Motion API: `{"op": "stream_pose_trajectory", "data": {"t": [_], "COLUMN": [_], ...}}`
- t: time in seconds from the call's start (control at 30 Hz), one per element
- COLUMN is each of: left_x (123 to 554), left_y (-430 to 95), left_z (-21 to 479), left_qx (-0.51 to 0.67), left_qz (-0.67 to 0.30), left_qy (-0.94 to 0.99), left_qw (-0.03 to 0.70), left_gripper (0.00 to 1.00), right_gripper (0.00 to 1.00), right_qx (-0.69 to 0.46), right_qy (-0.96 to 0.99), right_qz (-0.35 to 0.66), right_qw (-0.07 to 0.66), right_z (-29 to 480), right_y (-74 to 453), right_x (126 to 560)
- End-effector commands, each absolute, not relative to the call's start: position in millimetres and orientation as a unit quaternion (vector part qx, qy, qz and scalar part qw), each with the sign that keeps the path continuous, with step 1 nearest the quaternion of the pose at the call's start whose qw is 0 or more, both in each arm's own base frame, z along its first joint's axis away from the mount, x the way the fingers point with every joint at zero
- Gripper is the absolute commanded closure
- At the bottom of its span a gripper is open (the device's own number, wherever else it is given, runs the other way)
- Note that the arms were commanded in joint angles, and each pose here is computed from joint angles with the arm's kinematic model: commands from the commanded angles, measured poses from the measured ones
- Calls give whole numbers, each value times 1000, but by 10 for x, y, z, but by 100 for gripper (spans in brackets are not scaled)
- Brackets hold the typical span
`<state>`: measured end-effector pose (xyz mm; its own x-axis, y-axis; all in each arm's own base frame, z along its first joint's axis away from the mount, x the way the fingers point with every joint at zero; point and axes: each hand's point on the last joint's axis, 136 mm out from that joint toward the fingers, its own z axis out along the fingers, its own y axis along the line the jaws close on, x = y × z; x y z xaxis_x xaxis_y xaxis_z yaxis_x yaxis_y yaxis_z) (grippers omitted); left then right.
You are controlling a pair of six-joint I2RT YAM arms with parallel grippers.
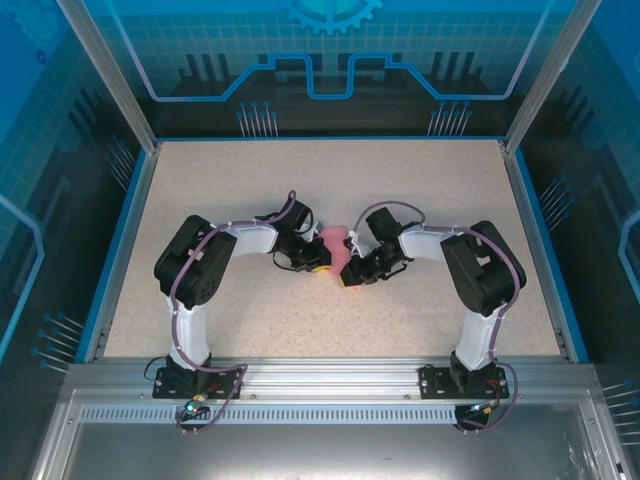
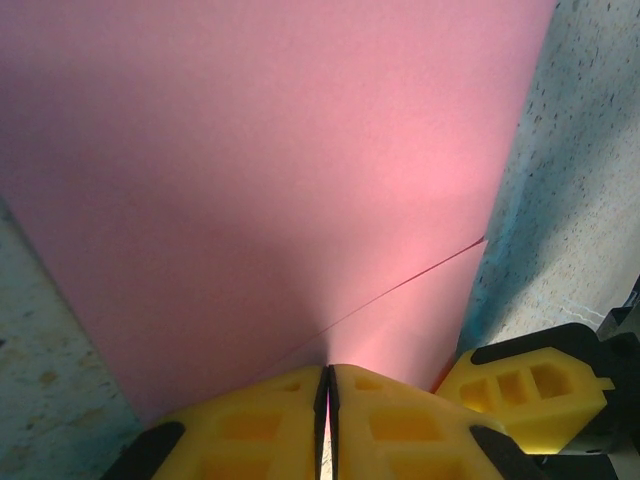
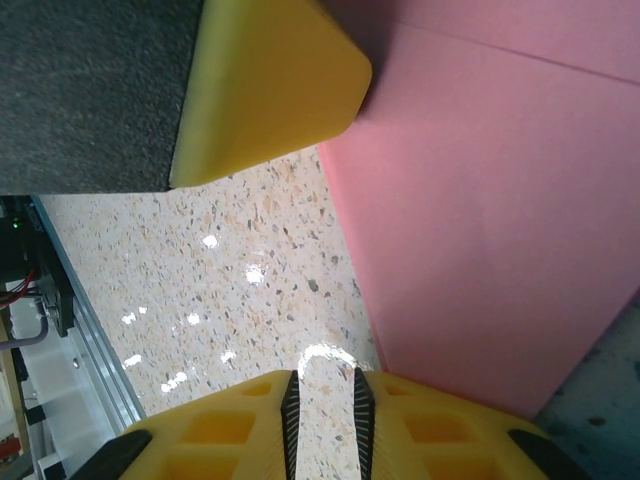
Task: Fold a paper plane with a square sheet of paper (fold left side to right side)
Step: Third fold the triangle at the center of the table.
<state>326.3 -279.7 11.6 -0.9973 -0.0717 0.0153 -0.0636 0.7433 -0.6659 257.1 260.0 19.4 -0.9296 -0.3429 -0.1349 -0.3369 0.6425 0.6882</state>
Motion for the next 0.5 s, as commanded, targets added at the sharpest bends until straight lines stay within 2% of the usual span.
{"op": "stream_pose_trajectory", "data": {"t": [0.0, 0.47], "left_x": [3014, 3015], "left_y": [-2547, -2531], "left_z": [-285, -298], "left_qx": [-58, -59], "left_qz": [-281, -275], "left_qy": [957, 959], "left_qw": [-35, -34], "left_gripper": [87, 87], "right_gripper": [76, 78], "right_qx": [186, 179], "right_qy": [-912, -909], "right_qz": [-365, -372], "right_qw": [37, 66], "right_z": [80, 80], "right_y": [2570, 2504], "right_x": [2425, 2179]}}
